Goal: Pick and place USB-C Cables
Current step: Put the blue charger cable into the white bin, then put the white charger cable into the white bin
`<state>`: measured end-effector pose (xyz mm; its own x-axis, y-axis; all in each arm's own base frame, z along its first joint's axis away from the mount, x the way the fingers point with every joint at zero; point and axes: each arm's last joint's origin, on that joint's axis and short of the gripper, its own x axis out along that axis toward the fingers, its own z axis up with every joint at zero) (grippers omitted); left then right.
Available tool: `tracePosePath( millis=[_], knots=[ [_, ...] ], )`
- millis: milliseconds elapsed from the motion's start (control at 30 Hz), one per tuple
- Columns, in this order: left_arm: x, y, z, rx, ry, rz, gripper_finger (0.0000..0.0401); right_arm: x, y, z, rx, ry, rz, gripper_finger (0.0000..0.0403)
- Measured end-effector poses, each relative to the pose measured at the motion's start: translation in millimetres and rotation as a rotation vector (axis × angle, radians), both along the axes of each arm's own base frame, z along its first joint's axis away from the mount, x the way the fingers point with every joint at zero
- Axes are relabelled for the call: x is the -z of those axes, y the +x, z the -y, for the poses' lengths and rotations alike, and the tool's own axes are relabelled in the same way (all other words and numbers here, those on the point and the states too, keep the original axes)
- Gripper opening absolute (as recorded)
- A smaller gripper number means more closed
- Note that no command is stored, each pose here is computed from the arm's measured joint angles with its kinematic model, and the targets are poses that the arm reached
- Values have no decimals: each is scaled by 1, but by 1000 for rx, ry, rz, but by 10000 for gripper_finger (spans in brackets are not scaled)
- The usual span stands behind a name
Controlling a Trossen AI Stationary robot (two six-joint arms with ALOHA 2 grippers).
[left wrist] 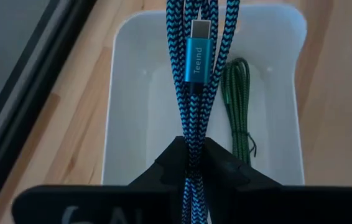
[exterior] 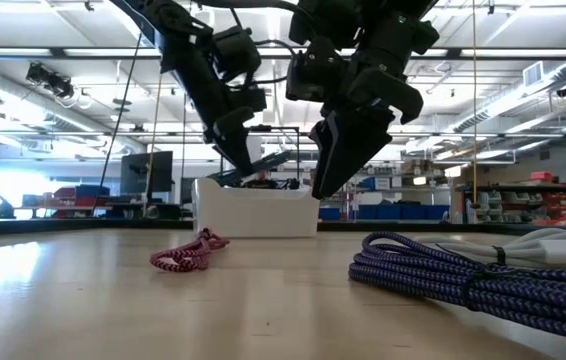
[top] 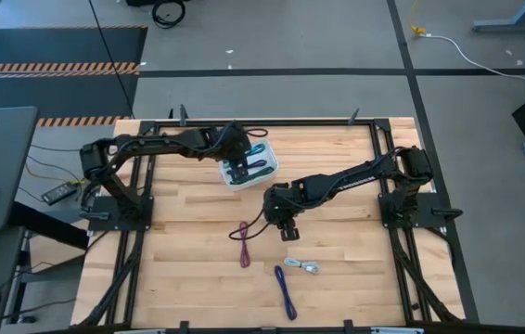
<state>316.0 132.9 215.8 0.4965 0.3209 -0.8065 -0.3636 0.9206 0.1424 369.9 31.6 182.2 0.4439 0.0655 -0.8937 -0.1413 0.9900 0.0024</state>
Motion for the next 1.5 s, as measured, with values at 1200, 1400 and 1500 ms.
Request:
tracePosePath(
  millis=[1200,1400,1500],
  knots=[
    [-72,-27,47,-9,2,224,143,1,-1,1,-13,10,-14,169],
    [-92,-37,85,2,79,250,142,1,-3,2,-11,9,-34,169],
    [-91,-44,102,-36,114,205,142,2,-4,2,3,15,-49,169]
  ],
)
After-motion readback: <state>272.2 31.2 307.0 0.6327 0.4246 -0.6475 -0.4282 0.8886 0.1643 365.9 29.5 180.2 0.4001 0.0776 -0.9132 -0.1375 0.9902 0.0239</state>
